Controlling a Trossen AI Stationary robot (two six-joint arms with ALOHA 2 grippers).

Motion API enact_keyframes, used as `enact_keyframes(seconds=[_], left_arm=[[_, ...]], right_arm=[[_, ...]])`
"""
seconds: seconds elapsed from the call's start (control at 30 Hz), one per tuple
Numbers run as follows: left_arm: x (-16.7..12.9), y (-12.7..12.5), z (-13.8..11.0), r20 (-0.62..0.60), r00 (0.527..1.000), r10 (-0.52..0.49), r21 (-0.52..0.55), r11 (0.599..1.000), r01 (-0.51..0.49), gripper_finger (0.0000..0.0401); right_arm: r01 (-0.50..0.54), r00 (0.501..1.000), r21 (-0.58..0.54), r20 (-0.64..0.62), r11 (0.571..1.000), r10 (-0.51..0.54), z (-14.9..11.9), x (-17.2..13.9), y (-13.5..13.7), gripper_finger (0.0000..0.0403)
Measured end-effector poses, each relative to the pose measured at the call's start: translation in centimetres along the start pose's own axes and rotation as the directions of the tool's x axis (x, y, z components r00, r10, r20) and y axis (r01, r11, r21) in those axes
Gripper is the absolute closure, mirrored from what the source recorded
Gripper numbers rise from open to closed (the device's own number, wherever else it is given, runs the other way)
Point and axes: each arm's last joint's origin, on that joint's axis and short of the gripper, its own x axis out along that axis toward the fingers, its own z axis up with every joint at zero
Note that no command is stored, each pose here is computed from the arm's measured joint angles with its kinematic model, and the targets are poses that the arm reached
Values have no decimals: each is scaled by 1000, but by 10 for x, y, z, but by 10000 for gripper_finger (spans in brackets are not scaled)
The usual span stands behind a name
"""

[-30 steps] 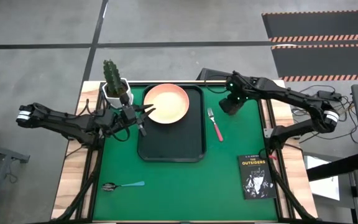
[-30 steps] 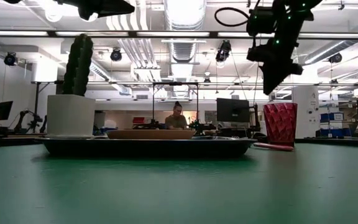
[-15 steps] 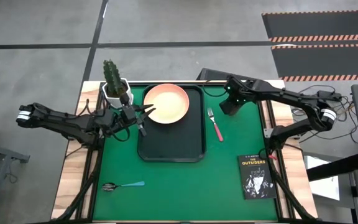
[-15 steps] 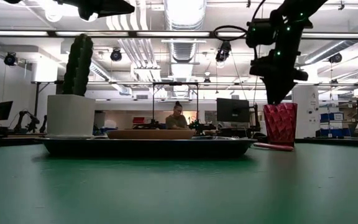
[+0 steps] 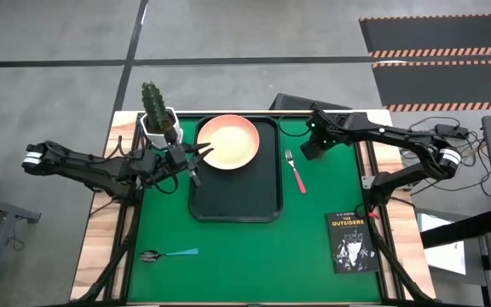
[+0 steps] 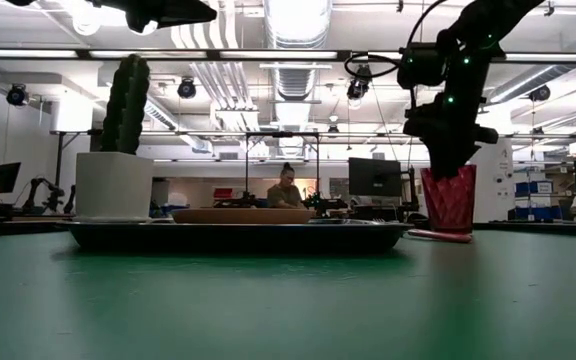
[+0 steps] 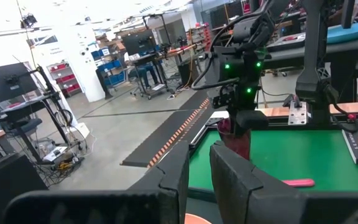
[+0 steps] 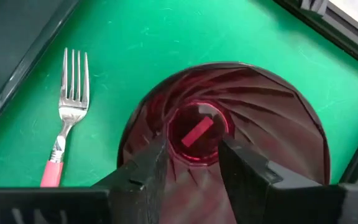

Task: Pick and place plate/cup/fork/spoon on tray
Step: Put the red cup to the bottom right of the light orange plate on the black serving tray

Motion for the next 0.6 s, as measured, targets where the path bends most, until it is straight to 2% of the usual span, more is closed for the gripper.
enact_keyframes(seconds=[0.47,0.6], left_arm=[[0,0,0,0,1000,0,0,1000,0,354],[0,0,0,0,1000,0,0,1000,0,354]], right_arm=[[-6,1000,-5,-9,1000,6,-1,0,0,386],[-6,1000,-12,-8,1000,6,-1,-2,0,394]])
